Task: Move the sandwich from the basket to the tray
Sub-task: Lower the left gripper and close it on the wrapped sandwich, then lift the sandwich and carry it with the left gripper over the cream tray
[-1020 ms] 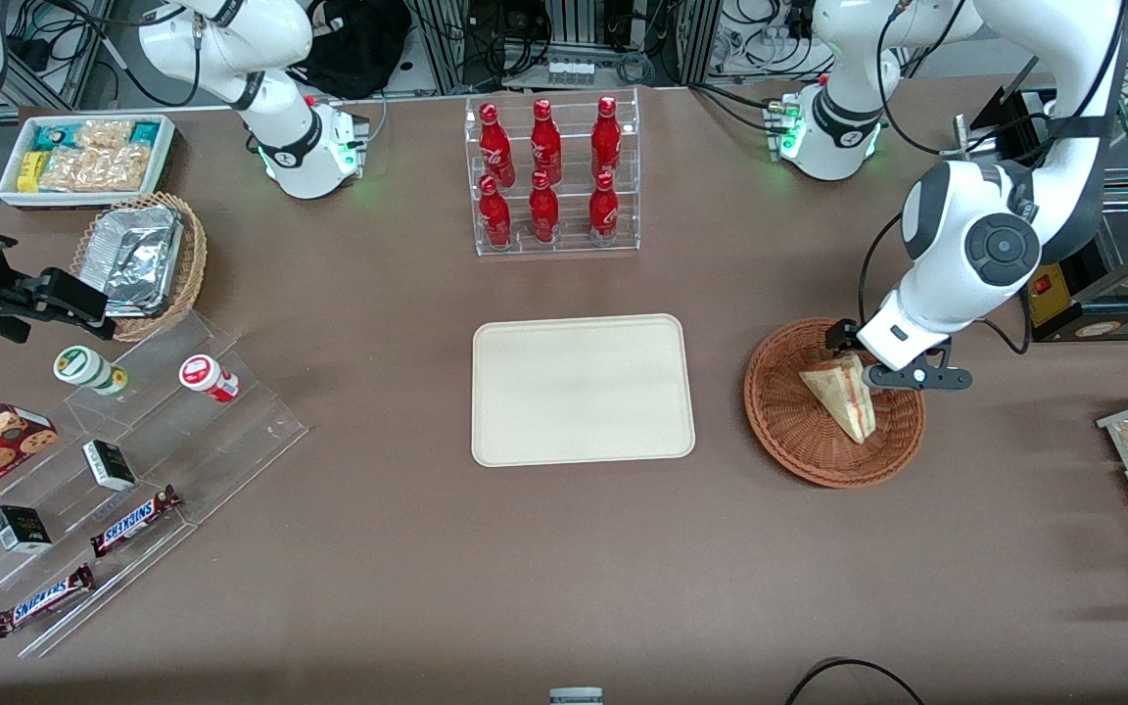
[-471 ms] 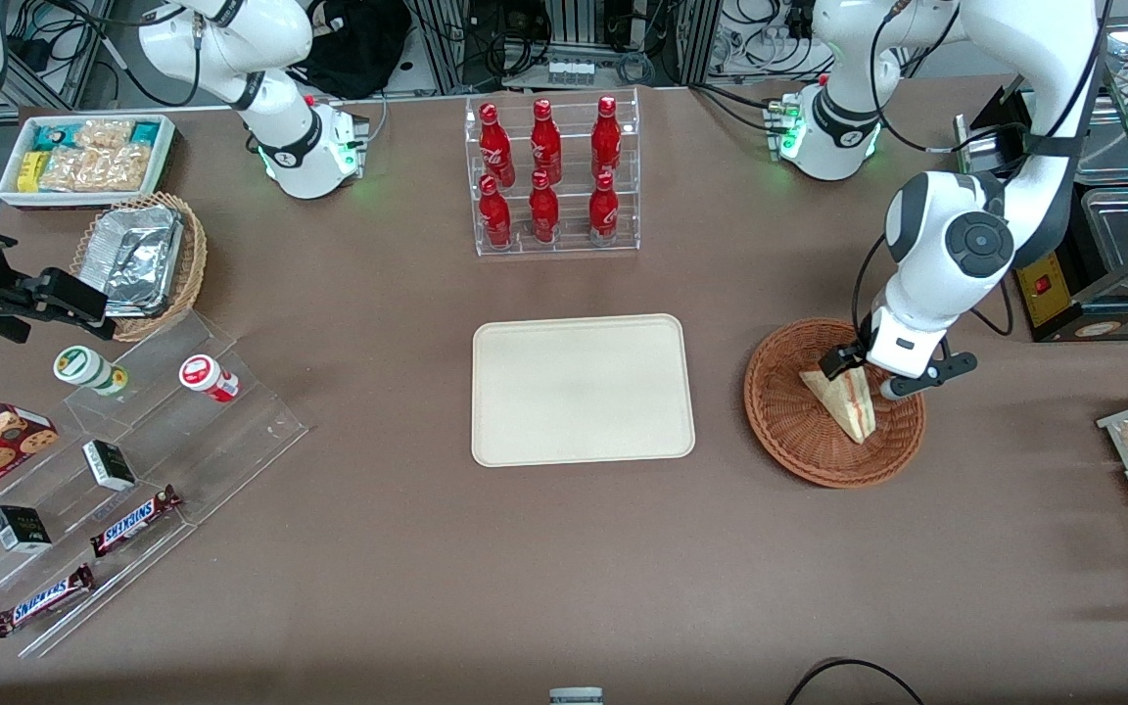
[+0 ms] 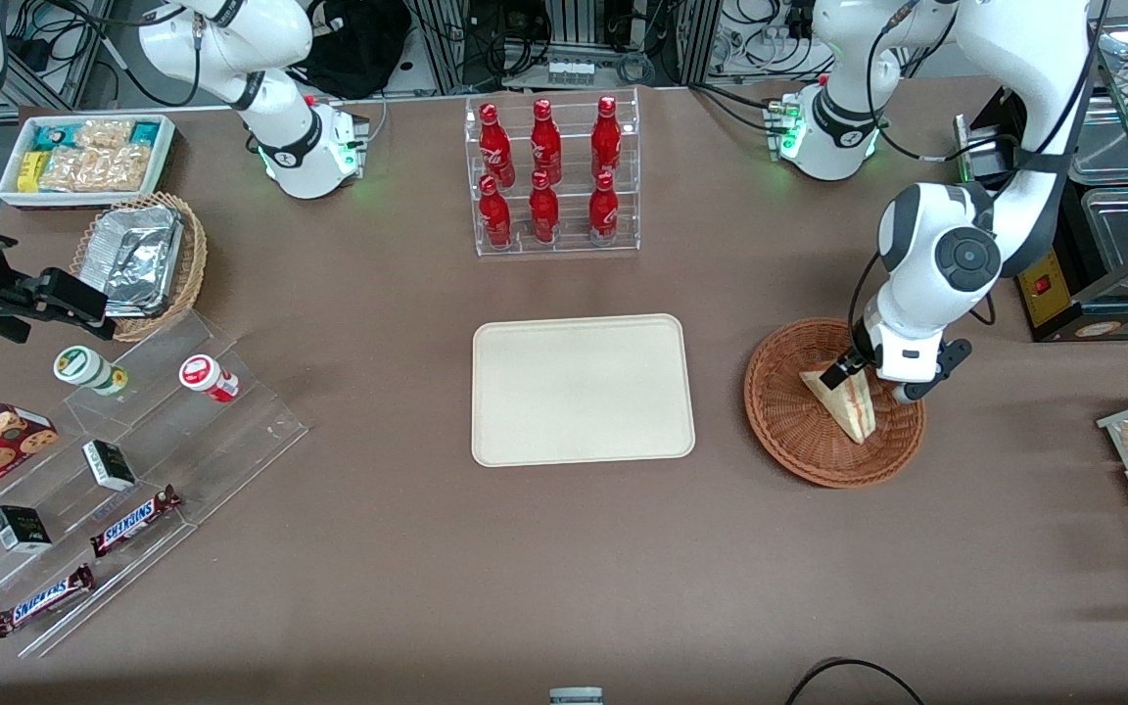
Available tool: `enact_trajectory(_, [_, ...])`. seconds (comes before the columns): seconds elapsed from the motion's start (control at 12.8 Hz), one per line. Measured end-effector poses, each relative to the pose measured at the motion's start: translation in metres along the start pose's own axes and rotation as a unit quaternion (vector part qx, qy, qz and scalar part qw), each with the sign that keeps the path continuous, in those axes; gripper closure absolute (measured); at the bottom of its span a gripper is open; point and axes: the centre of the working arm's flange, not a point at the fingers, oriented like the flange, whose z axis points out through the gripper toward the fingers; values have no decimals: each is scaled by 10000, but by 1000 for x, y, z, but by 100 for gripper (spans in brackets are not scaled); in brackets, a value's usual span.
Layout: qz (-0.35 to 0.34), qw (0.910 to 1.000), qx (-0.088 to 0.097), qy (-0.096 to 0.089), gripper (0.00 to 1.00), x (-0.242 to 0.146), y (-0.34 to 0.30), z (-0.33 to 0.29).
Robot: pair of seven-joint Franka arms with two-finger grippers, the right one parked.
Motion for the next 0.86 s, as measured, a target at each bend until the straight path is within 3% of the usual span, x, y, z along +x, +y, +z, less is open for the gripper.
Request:
enact_trajectory(0.16, [-54,10000,24,-46,1,0,0,9])
enact_trajectory(0.31, [-76,10000,5,-39,19,3,3,9])
enact_trajectory(0.47, [-79,10000,-38,1,47,9,9,0])
enact_trajectory(0.63, [-87,9998,145,-138,67,18,18,-19])
enact_trajectory(0.71, [-90,9994,250,-221,76,25,25,-34])
enact_trajectory(0.86, [-73,9987,390,-331,80,34,37,-62])
